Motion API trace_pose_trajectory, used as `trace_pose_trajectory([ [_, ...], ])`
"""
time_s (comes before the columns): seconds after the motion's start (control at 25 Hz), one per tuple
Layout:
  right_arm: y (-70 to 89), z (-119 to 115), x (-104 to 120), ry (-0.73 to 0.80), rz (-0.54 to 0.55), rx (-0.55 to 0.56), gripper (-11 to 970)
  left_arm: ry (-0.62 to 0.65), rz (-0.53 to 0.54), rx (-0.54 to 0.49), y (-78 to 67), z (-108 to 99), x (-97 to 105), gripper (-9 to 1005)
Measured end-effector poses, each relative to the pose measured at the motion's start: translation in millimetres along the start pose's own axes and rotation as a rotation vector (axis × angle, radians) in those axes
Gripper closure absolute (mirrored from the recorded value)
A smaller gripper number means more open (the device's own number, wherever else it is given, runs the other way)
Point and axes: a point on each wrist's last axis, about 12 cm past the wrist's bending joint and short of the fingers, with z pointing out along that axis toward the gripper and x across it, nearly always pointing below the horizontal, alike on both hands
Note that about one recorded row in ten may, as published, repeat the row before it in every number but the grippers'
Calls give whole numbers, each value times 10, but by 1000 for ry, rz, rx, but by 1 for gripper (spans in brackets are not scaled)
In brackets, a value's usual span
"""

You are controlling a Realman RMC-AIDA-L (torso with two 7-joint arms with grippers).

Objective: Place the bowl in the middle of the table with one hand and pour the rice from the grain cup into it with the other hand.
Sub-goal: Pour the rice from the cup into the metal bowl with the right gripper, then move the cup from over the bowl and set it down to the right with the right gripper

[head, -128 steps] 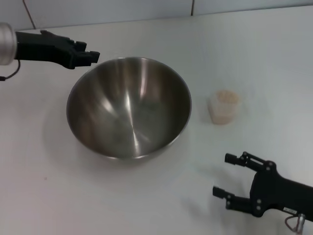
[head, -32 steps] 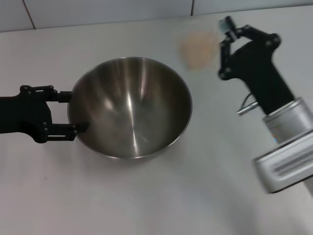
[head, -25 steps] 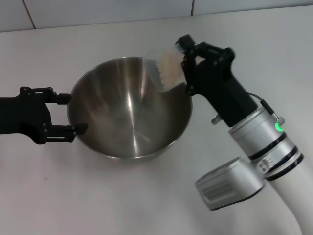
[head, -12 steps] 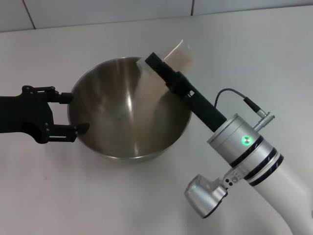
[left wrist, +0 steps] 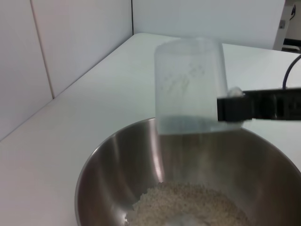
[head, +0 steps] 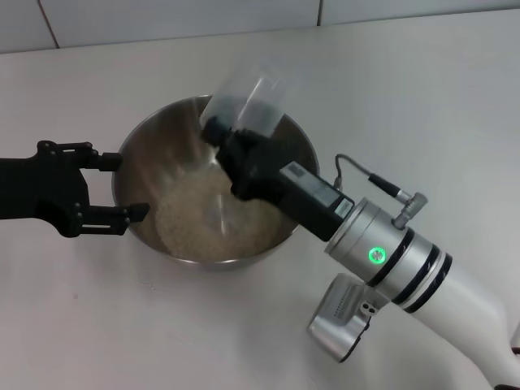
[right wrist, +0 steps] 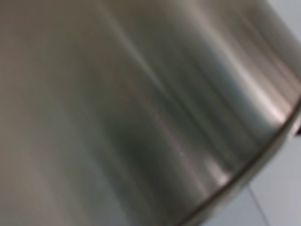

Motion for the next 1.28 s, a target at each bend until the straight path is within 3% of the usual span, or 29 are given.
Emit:
trace_pose_trajectory([
  [0.16,47,-6,-16,-44,-66,10,936,0,1,1,1,1,-5,191],
  [0.28,42,-6,16,4,2,-31,936,-1,4,0,1,-2,-12,191],
  [0.36,-49,29,59,101,200,-78,935,0,3,-1,-1,-7,-7,191],
  [0.48,-238,90,149,281,649,-111,935,0,0,-3,-4,-13,2,191],
  [0.52,-262,94,184,349,830,-118,934,0,0,-3,-5,-14,4,191],
  [0.64,-240,74,255,488,1219,-107,934,0,-1,-4,-5,-15,6,191],
  [0.72,-147,32,303,591,1476,-79,934,0,0,-4,-4,-14,1,191],
  [0.76,-14,-35,347,682,1677,-36,933,0,1,-4,-3,-14,0,191],
  [0.8,-14,-35,347,682,1677,-36,933,0,2,-4,-3,-15,-2,191],
  [0.88,152,-142,376,758,1842,12,933,1,3,-5,-2,-16,-4,191],
  [1.0,499,-363,395,834,2060,66,932,1,3,-6,0,-18,-5,191],
  [1.12,890,-535,420,861,2253,34,932,1,4,-6,-1,-16,-7,191],
  [1.28,1068,-553,427,871,2328,-52,931,1,6,-5,1,-14,-13,191],
])
